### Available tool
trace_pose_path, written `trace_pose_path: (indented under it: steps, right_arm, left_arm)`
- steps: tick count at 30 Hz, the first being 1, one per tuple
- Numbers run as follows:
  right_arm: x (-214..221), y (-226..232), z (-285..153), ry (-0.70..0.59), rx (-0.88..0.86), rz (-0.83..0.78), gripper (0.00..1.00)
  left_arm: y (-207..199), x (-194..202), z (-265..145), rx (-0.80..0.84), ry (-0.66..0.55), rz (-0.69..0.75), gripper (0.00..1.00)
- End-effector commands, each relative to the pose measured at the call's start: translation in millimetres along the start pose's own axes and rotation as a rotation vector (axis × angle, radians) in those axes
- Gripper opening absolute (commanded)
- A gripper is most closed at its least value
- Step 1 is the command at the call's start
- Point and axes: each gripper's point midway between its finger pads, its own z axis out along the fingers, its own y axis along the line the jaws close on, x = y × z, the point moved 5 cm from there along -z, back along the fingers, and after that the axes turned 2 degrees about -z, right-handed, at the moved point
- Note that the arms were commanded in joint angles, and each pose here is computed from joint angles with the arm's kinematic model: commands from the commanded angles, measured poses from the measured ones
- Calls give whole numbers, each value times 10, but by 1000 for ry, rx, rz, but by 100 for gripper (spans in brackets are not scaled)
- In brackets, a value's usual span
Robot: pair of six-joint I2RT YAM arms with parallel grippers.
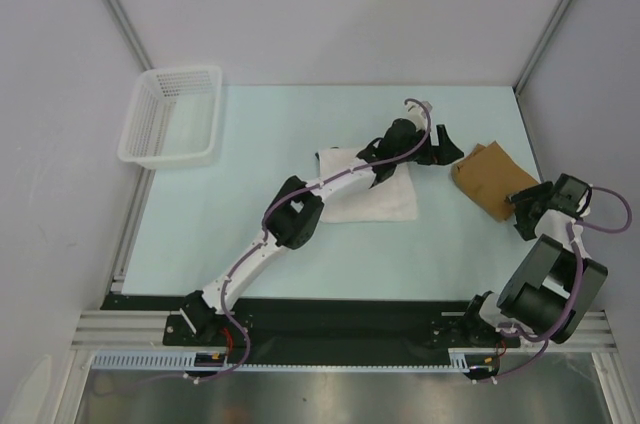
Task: Fold and stack the tank tops
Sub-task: Neatly place the folded tank top to the corner
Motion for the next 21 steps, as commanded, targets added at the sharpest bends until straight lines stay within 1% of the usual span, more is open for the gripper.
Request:
trace_pose_path:
  steps: [1,7,9,10,13,15,17,18,19,21]
  right_arm:
    - [-116,72,55,-53,-4,-2,72]
    - [-82,81,84,-50,4,-5,71]
    - [-87,74,76,-56,11,-6,71]
    - [-89,74,64,-60,14,-9,71]
    - [-95,52,45,-68,30,-16,71]
    - [-104,50,29,-76,34,-14,71]
    - [-98,45,27,-74,35,-16,69]
    - [-93,36,23,-73,40,-17,68]
    - [-91,31,22,-74,41,-20,66]
    - [-94,30,19,-76,42,-23,65]
  left_arm:
    - [-175,-60,92,40,-72,-2,94]
    - [-207,59,124,-24,-59,-10,88]
    - [-171,176,136,-47,-29,-39,85]
    - [-139,245,147,-53,-12,-71,81]
    - [-112,417,167,-65,33,-121,77]
    - [-111,502,182,-70,45,-126,72]
    - [-106,510,188,-72,41,-124,65]
    - [-93,490,187,-73,36,-122,60]
    - [-112,464,184,-70,30,-115,49]
    - [-120,381,174,-62,12,-109,35]
